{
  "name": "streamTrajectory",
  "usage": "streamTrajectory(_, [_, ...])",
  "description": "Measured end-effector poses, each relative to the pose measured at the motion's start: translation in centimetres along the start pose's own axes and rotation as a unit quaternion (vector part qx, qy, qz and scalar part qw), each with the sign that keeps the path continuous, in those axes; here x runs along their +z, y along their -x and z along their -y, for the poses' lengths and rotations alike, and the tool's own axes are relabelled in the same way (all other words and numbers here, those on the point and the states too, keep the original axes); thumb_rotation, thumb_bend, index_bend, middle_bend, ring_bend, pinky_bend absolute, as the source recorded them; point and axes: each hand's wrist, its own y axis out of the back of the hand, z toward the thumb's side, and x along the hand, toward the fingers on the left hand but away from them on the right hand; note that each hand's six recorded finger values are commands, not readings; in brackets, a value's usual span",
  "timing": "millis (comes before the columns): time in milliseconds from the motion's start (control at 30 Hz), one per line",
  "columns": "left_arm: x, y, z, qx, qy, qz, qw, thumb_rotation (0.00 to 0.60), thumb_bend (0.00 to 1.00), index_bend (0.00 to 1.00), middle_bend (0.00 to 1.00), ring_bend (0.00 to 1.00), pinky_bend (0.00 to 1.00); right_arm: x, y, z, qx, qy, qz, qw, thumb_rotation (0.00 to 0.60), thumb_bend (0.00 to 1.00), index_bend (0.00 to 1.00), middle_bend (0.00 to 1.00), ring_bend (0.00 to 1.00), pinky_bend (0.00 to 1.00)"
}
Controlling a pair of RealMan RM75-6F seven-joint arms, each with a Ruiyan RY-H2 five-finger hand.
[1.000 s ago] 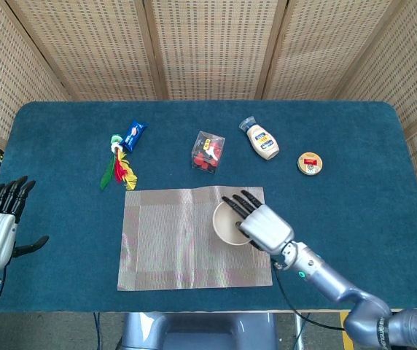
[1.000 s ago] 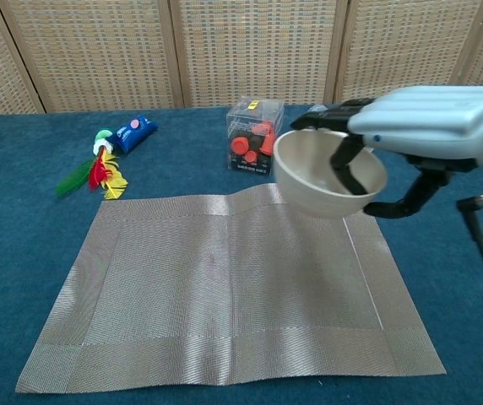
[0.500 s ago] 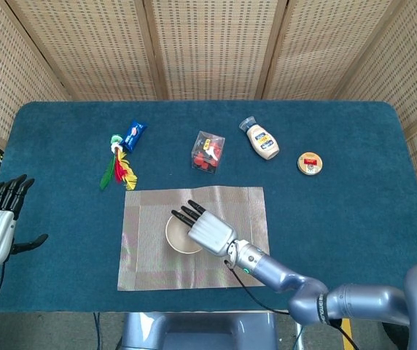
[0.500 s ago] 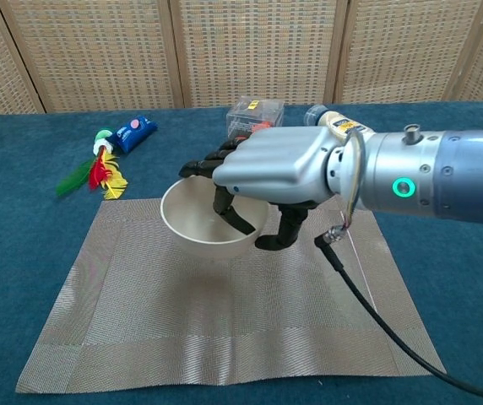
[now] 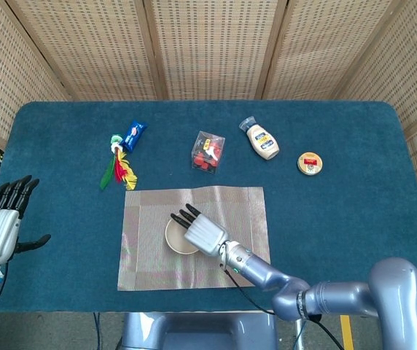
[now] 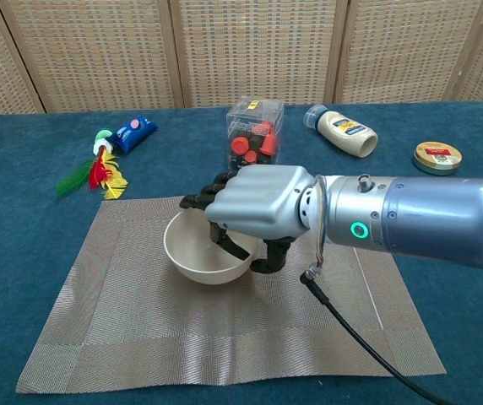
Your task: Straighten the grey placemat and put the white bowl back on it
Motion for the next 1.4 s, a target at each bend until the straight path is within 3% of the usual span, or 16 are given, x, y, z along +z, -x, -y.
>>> streamTrajectory(133, [-0.1,-0.1,0.0,0.0,0.001,-0.002,1.0,0.6,0.0,0.0,0.0,0.0,0.0,-0.5,-0.3,0.5,0.006,-0.003,0.007,1.0,0.6,0.56,0.68,0.0,0.0,0.0])
streamTrajectory(233, [-0.1,-0.1,0.0,-0.001,0.002,-0.001,1.0,0.6,0.0,0.0,0.0,0.0,0.0,-0.9,-0.6,0.9,0.012,-0.004,0.011,0.9999,0.6,0.32,0.32,0.0,0.0,0.0])
streamTrajectory(300, [0.0,-0.1,0.0,-0.001,0.001,0.0,1.0,0.6,0.0,0.0,0.0,0.0,0.0,-1.2,-0.9,1.1,0.016,-0.008,0.011,0.9998,0.6,0.12,0.08,0.0,0.0,0.0])
streamTrajectory(367, [0.1,0.0,0.0,-0.002,0.001,0.002,1.0,0.6,0.0,0.0,0.0,0.0,0.0,-1.3,-1.2,1.1,0.019,-0.009,0.011,0.9997,0.6,0.03,0.01,0.0,0.0,0.0])
streamTrajectory(600, [0.2,0.1,-0.1,-0.003,0.004,0.006,1.0,0.6,0.0,0.0,0.0,0.0,0.0,-1.8,-2.9,-0.1,0.006,-0.005,0.018,0.9998,0.6,0.0,0.0,0.0,0.0,0.0])
streamTrajectory(900, [0.2,0.8,-0.6,0.011,0.008,0.014,0.9998,0.6,0.0,0.0,0.0,0.0,0.0,-6.3,-10.4,-1.5,-0.039,-0.034,0.086,0.995,0.6,0.0,0.0,0.0,0.0,0.0])
streamTrajectory(1100, [0.0,2.1,-0.5,0.026,0.004,0.018,0.9995,0.6,0.0,0.0,0.0,0.0,0.0,-11.3,-17.5,-1.1,-0.092,-0.019,0.172,0.9806,0.6,0.0,0.0,0.0,0.0,0.0])
streamTrajectory(1233, [-0.2,3.0,-0.3,0.039,0.002,0.019,0.9991,0.6,0.0,0.0,0.0,0.0,0.0,-14.7,-23.0,0.8,-0.12,0.022,0.24,0.9632,0.6,0.0,0.0,0.0,0.0,0.0])
streamTrajectory(1400, [-1.2,4.6,0.9,0.033,-0.011,0.006,0.9994,0.6,0.0,0.0,0.0,0.0,0.0,-16.7,-29.4,4.1,-0.138,0.053,0.306,0.9406,0.6,0.0,0.0,0.0,0.0,0.0])
